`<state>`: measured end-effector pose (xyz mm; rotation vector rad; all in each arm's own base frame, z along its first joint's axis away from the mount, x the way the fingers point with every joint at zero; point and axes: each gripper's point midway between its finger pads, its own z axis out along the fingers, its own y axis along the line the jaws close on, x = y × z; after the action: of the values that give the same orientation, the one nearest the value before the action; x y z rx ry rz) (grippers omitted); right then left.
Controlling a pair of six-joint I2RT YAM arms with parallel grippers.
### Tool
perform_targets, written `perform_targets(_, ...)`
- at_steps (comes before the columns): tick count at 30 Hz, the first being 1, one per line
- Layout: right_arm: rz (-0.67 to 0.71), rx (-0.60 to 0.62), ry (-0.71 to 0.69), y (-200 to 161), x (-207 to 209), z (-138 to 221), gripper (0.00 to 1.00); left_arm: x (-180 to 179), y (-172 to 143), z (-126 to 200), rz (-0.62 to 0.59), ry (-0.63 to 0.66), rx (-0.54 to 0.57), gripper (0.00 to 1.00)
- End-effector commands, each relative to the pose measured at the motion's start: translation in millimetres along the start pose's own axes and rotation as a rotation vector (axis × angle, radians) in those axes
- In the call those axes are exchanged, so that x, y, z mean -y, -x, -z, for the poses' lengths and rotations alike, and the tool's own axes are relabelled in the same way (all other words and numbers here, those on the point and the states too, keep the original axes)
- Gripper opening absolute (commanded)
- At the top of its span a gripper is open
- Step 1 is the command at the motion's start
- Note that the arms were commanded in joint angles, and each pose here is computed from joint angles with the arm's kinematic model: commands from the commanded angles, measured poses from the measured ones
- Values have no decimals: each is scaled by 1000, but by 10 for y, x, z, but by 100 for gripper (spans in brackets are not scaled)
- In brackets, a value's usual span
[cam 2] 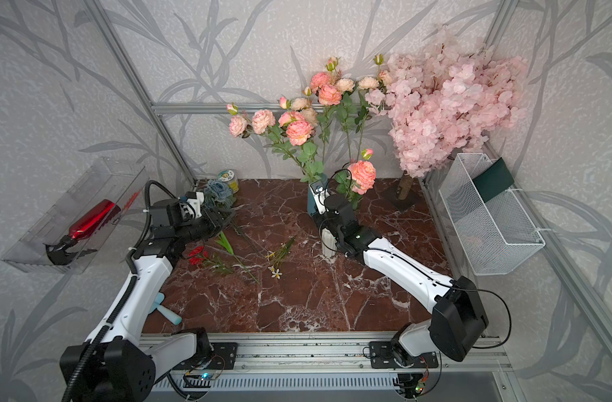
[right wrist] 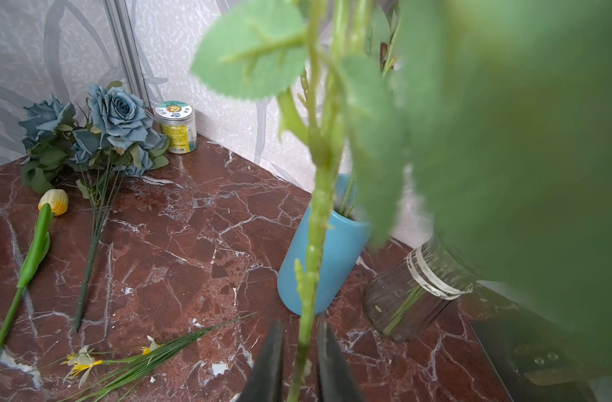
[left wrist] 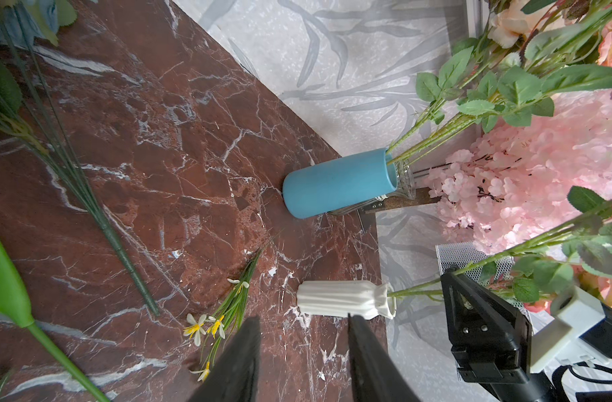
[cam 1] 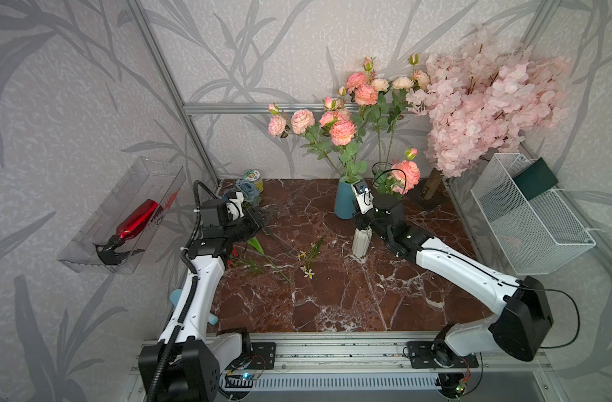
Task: Place the pink flowers into the vase
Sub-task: Place the flower in the vase.
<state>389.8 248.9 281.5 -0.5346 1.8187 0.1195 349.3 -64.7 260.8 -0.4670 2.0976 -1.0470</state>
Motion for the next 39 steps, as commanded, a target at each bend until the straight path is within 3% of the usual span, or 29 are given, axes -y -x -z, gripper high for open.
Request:
perform_targets(1, -20, 25, -32, 47, 91, 58, 26, 47, 40, 49, -16, -20, 22, 43)
perform_targets(13, -44, 107, -10, 323, 146, 345, 40, 49, 45, 50, -15, -24, 23, 43)
perform_targets(29, -89, 159, 59, 537, 133, 1017, 46, 35, 59, 78, -24, -7, 40, 43)
perform_targets(34, -132, 84, 153, 358, -44, 1115, 46, 10, 65, 97, -30, 15, 48, 44)
perform_targets(39, -164, -34, 112, -16, 28, 1222, 46, 0, 79, 137, -45, 34, 67, 46)
